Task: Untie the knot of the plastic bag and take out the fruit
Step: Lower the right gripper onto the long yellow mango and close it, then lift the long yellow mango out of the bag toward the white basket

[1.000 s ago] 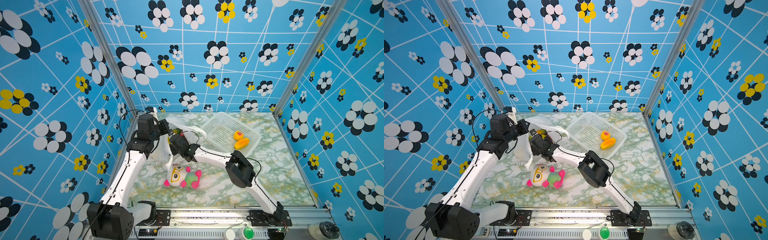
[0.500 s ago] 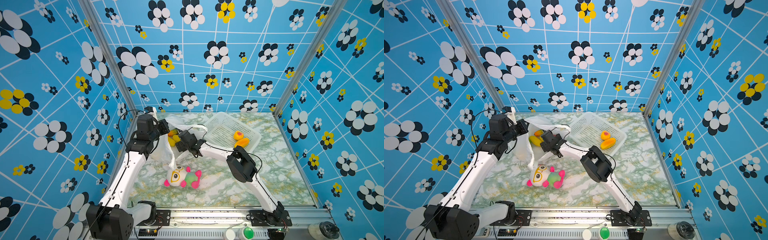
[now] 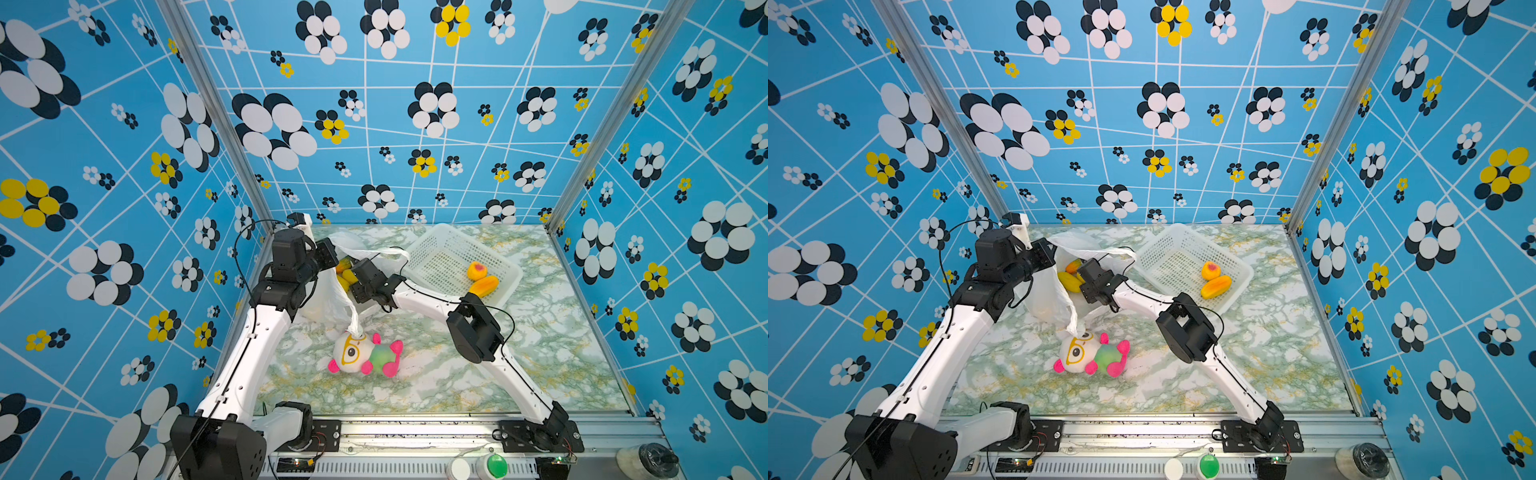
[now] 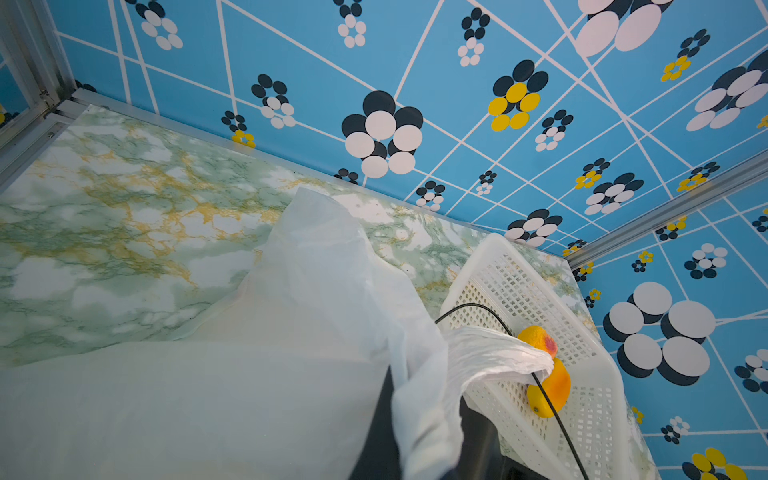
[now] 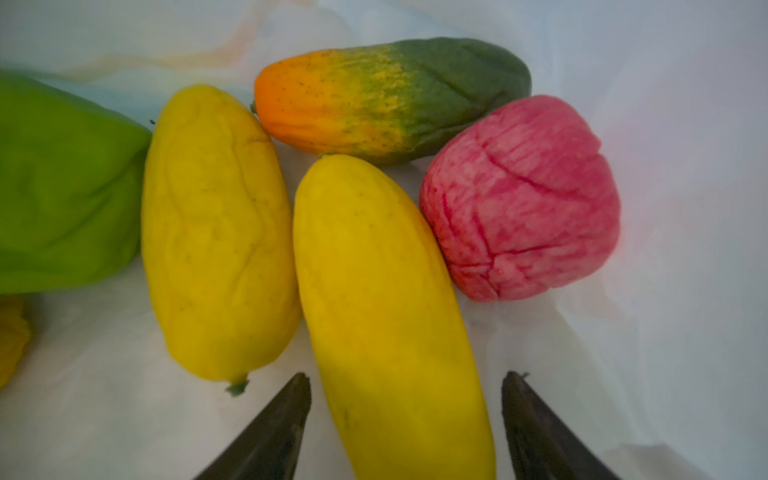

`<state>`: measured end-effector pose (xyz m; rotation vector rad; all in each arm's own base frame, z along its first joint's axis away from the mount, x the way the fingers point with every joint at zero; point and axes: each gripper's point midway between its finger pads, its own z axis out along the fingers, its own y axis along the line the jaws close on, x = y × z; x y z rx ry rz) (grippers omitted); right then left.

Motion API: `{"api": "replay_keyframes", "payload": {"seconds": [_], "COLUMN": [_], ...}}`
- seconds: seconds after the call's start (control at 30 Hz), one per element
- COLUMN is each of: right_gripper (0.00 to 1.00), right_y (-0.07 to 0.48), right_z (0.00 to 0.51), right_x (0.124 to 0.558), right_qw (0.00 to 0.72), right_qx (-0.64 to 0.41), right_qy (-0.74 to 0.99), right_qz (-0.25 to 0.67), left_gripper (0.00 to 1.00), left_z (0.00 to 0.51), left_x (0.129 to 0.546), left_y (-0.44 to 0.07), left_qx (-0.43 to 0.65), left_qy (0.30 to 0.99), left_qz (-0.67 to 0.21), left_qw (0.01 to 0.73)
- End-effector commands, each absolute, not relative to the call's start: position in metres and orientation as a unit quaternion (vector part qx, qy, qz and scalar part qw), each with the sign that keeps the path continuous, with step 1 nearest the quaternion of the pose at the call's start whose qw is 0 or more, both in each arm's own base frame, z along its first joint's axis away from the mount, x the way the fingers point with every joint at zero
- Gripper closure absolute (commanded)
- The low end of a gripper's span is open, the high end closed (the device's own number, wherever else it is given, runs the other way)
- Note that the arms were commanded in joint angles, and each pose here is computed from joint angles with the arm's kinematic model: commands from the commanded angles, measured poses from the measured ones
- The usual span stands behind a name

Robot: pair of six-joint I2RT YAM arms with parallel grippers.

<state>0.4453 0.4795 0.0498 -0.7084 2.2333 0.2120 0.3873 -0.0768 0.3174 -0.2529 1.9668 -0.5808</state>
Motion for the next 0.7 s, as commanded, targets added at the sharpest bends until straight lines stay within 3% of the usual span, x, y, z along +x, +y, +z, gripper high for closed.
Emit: {"api": "replay_keyframes", "payload": {"seconds": [0.0, 0.17, 0.27, 0.67], "right_gripper": [0.36, 0.48, 0.61, 0.64], "right_y": [0.477, 0.473, 0.469, 0.444], "right_z": [0.039, 0.046, 0.054, 0.115], "right_x": [0.447, 0.446, 0.443, 0.394], "right_qw": [0.368, 0.386, 0.409, 0.462], "right_qx": [-0.278, -0.267, -0.257, -0.246], "right_qy": [0.883, 0.877, 0.867, 0.832], "right_qz": [0.089, 0.103, 0.120, 0.186], "left_gripper": [1.00, 1.00, 1.00, 1.00], "left_z": [0.324, 0.326, 0.324, 0.313], "left_x": [0.386, 0.387, 0.388, 0.385], "left_y": [-0.077, -0.076, -0.081, -0.078], "left_qx": [-0.099, -0.101, -0.096, -0.107], "left_qy": [0.816, 0.815, 0.812, 0.815], "left_qz": [-0.236, -0.235, -0.247, -0.244], "left_qw": [0.518, 0.521, 0.520, 0.515]}}
